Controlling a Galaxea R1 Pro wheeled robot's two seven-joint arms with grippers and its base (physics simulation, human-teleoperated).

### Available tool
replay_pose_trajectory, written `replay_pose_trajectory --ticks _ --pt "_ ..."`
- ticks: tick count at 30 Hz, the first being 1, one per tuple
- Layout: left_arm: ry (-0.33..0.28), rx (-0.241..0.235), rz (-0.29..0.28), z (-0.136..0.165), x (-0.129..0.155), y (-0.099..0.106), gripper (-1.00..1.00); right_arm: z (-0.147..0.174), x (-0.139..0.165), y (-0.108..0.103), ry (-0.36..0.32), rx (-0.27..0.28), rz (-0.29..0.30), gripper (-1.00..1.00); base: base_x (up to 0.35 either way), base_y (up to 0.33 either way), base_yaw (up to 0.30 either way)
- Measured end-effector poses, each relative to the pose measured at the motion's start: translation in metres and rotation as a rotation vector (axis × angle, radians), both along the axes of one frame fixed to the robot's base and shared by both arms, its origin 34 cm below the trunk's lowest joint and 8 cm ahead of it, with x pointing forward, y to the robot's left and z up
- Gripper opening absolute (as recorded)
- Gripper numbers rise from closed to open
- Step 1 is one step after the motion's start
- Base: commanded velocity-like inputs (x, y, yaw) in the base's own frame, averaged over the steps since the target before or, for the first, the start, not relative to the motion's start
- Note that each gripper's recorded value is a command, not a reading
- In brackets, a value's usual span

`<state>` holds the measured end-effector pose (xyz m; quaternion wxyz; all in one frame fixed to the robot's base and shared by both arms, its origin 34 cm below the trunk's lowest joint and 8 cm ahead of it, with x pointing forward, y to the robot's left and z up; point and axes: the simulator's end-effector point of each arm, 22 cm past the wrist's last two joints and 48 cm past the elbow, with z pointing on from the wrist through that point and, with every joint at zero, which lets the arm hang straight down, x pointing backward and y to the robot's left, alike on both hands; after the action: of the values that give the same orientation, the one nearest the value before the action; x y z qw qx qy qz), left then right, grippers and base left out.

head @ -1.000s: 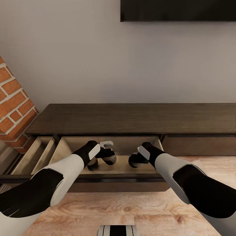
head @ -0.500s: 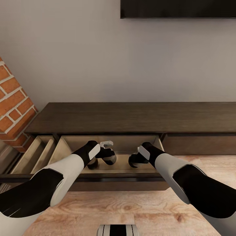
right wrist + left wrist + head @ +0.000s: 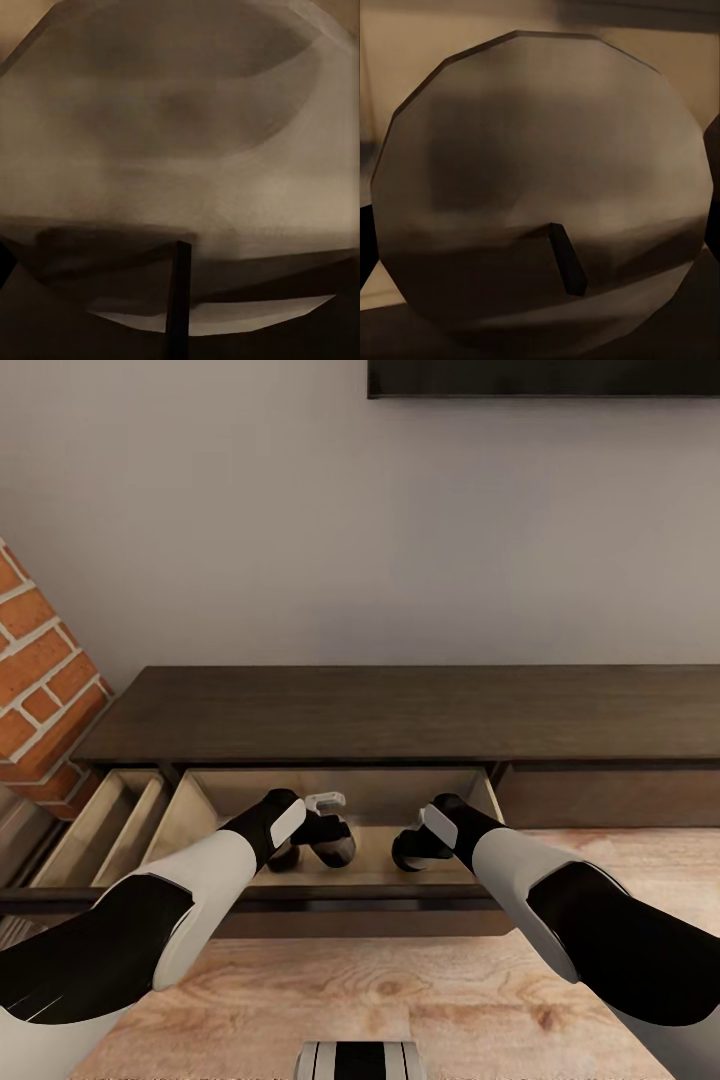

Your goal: Place each of the two pumpkins and all three candles from the living room inside a cabinet in the living room (use any cabinet), then make sure every cabinet is closed, and position the cauldron so it is next to a table in the living room.

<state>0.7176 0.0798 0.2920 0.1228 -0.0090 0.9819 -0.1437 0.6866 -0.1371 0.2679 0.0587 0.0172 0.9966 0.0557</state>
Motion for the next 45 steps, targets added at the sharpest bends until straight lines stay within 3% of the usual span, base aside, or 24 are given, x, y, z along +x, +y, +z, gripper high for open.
replay_pose_trajectory --ticks 45 --pt "0.014 0.001 -0.002 -0.008 -0.003 0.0 -1.0 -0.013 -0.012 0.0 0.026 0.0 0.0 -1.0 0.019 -0.004 0.0"
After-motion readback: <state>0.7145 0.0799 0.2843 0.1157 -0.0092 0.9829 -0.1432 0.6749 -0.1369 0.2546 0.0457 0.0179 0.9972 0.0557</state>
